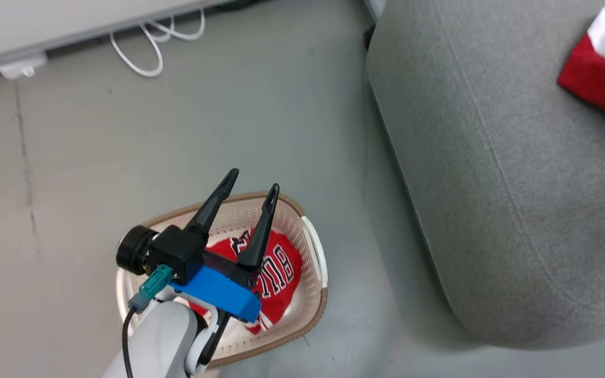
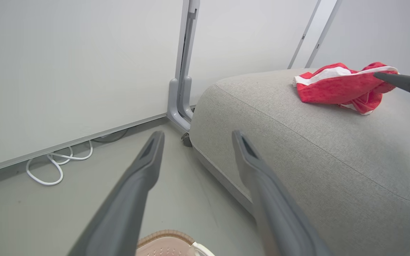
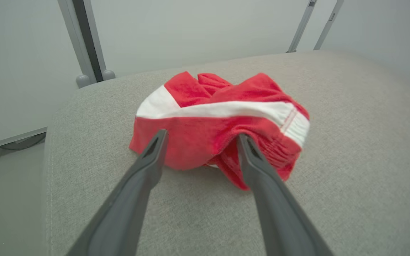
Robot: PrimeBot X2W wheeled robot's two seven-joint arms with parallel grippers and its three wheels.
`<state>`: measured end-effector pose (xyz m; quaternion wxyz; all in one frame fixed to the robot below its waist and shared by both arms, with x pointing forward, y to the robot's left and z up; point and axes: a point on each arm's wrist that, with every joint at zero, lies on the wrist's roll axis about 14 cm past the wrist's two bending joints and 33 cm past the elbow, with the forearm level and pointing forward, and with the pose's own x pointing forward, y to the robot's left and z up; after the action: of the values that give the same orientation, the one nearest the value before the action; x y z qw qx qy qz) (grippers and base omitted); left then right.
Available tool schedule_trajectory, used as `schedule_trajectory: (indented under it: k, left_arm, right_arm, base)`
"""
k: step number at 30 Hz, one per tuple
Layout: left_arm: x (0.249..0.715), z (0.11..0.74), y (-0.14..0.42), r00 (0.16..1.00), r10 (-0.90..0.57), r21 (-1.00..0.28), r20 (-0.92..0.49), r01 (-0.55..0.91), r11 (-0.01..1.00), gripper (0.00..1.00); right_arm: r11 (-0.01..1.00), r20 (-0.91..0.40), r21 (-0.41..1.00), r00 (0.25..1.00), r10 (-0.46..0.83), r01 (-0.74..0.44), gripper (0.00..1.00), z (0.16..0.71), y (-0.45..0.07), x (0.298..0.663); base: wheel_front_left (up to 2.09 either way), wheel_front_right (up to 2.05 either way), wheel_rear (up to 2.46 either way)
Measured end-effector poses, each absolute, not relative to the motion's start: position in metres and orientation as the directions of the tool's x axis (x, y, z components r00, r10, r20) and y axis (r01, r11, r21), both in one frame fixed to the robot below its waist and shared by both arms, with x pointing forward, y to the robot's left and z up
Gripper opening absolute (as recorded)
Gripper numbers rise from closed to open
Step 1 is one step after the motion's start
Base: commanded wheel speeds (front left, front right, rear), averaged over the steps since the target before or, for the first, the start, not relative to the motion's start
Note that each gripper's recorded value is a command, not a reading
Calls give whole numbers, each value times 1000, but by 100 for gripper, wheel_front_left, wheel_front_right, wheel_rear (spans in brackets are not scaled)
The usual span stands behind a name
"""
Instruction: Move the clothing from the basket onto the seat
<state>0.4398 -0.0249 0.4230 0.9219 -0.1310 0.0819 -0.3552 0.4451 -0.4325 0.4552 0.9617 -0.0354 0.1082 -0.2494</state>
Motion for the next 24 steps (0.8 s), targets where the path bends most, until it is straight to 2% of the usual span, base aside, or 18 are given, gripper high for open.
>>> schedule_trajectory:
  k: [8, 14, 24]
  left_arm:
    - [411, 454, 10, 825, -564, -299, -35, 530, 794, 100]
    - [386, 472, 50, 893, -449, -273, -12, 429, 861, 100]
    - [358, 476, 120, 969, -249, -247, -7, 239, 939, 100]
  right_arm:
    - [934, -163, -106, 920, -356, 343, 100, 466, -377, 417]
    - [977, -73, -58, 975, -211, 207, 100, 499, -317, 405]
    - [996, 2, -50, 997, -73, 73, 100, 530, -248, 380]
  base:
    - [0, 0, 0]
    - [0, 0, 0]
    - [0, 0, 0]
